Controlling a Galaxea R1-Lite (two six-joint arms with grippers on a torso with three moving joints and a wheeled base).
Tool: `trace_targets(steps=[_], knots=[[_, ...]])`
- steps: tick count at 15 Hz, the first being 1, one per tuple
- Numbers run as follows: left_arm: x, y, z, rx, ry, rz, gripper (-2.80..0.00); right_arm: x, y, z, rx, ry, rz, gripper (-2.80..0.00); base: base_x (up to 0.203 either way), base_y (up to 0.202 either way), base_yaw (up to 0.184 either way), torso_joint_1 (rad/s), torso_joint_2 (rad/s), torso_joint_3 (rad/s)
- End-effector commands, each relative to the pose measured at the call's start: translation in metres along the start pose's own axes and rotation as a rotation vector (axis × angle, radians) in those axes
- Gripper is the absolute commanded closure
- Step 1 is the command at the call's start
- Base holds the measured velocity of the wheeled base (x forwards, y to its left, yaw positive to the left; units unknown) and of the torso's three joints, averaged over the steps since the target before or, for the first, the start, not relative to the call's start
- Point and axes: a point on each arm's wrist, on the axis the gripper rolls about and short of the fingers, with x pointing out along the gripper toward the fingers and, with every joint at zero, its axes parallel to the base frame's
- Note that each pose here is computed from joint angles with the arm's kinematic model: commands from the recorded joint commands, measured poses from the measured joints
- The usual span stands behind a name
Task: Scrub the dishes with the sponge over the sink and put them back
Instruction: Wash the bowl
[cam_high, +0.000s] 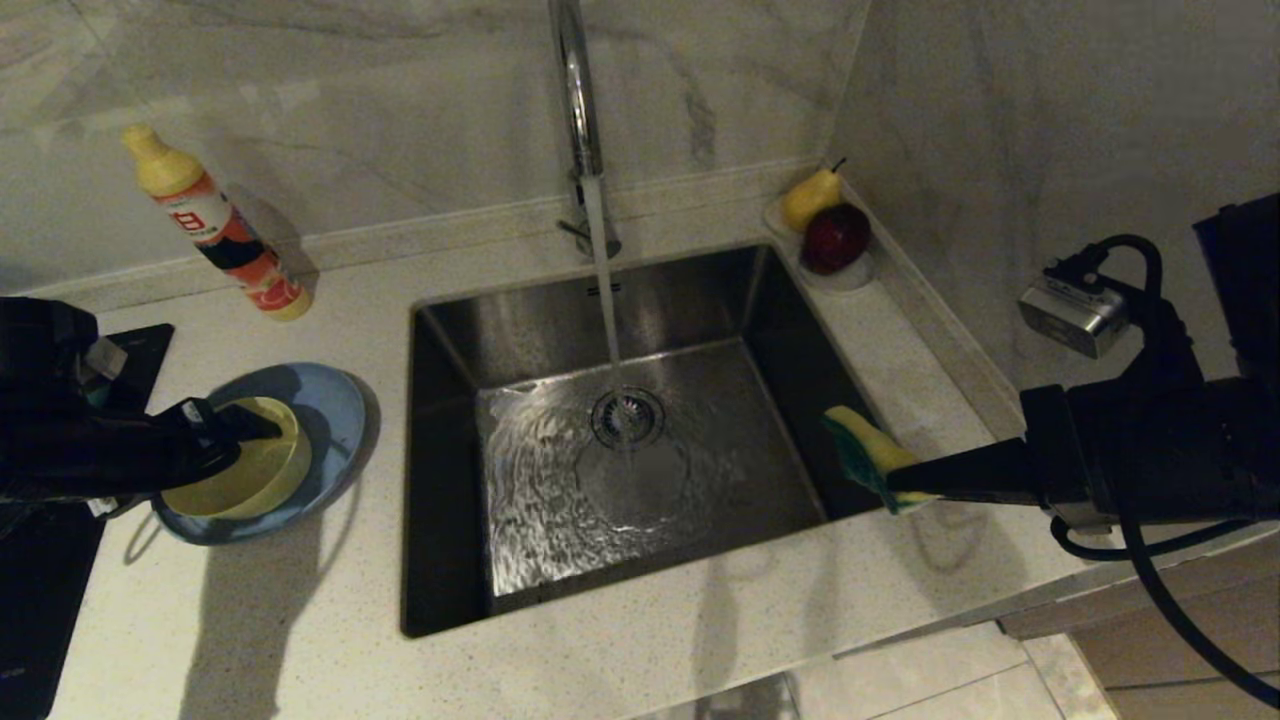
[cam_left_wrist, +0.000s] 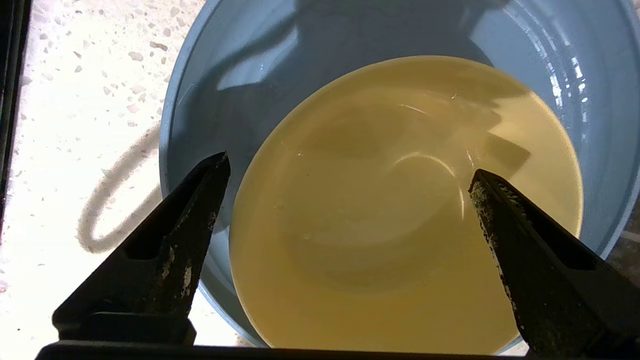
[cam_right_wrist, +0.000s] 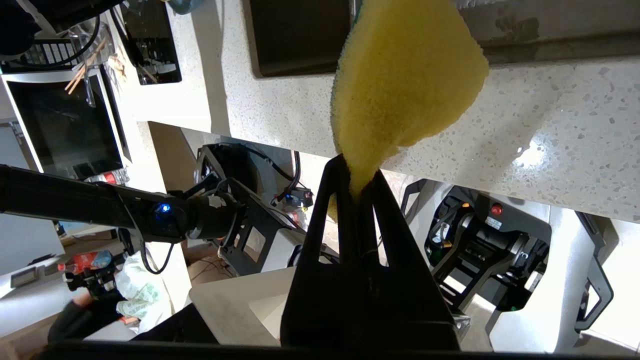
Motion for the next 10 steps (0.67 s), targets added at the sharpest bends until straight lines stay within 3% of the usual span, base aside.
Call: trace_targets(steps=[1,4,5,10], knots=[[0.0016,0.0003,-0.0008,0.004,0.006,0.001,-2.80,-0.0015,0.0009,-0.0005,0.001,-0.001,0.004,0.00,0.000,0.000,0.000,0.000,0.00,0.000],[0.0027,0.0009,-0.0020,0.011,0.015,0.005,-2.80,-0.0011,0.0005,-0.0007,0.002,0.001,0.003,0.00,0.000,0.000,0.000,0.000,0.00,0.000],[0.0026,0.0013,-0.0019,0.015,0.014,0.005,0.00,-0.0017,0.0008,-0.0008,0.001,-0.001,0.004,0.00,0.000,0.000,0.000,0.000,0.00,0.000],[0.0026,0.0011,-0.0012,0.016,0.007,0.008,0.00,-0.0025,0.0014,-0.0006,-0.001,-0.003,0.006,0.00,0.000,0.000,0.000,0.000,0.00,0.000]])
